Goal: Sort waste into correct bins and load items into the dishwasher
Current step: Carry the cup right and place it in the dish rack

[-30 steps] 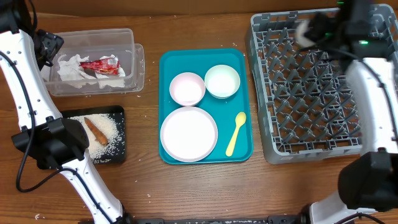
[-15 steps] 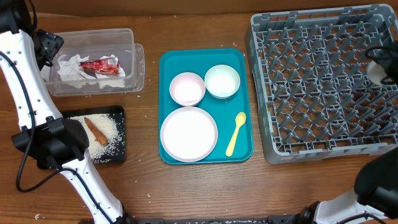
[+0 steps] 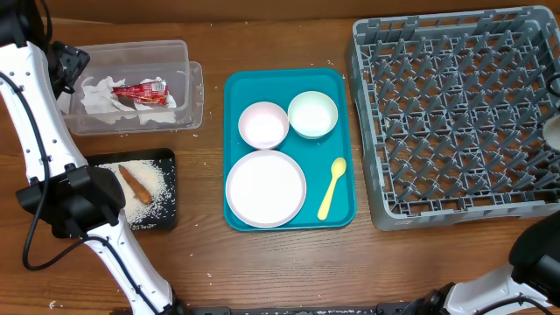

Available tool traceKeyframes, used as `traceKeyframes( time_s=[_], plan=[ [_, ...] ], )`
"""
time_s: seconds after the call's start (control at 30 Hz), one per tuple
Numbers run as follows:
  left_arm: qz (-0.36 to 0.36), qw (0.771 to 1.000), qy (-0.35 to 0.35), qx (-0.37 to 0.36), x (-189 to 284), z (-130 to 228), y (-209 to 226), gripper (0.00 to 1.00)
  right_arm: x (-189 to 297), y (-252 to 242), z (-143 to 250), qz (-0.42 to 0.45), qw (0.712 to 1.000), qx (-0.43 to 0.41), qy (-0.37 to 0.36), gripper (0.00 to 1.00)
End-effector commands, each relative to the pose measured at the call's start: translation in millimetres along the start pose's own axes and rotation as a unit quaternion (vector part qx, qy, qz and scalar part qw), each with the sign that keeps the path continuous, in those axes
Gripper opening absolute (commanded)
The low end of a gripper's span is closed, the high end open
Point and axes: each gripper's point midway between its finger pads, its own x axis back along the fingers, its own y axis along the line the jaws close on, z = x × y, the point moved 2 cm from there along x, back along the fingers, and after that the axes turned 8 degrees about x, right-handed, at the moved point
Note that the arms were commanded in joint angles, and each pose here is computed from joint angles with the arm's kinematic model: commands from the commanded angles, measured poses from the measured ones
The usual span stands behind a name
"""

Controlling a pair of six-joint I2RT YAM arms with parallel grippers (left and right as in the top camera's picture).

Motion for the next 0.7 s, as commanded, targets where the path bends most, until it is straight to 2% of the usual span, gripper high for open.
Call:
traceKeyframes(
  time_s=[0.0,0.07,0.17,0.33,0.5,0.67],
  plan=[
    [0.003,1.000,-0.001,-0.004,2.2,1.7,-2.0,1.00,-11.7,-4.8,6.6,0.016,1.000,-0.004,0.011,0.72],
    [0.003,1.000,-0.001,-0.004,2.2,1.7,-2.0,1.00,-13.0,-5.3,8.8,0.017,1.000,-0.004,0.014,0.74],
    [0.003,1.000,-0.001,-0.004,2.2,1.7,-2.0,1.00,-12.9,-5.9,10.7,0.019,1.000,-0.003,0.019,0.82],
    [0.003,1.000,-0.001,-0.004,2.2,1.7,-2.0,1.00,-12.1,-1.3,18.7,0.001,0.999,-0.005,0.039,0.85],
    [0.003,1.000,-0.001,-0.004,2.2,1.7,-2.0,1.00,3.6,27.5,23.5,-0.096,0.993,-0.008,0.062,0.82],
    [0.003,1.000,-0.001,-0.004,2.2,1.7,-2.0,1.00,45.8,55.8,20.6,-0.169,0.985,0.009,0.036,0.79]
  ],
)
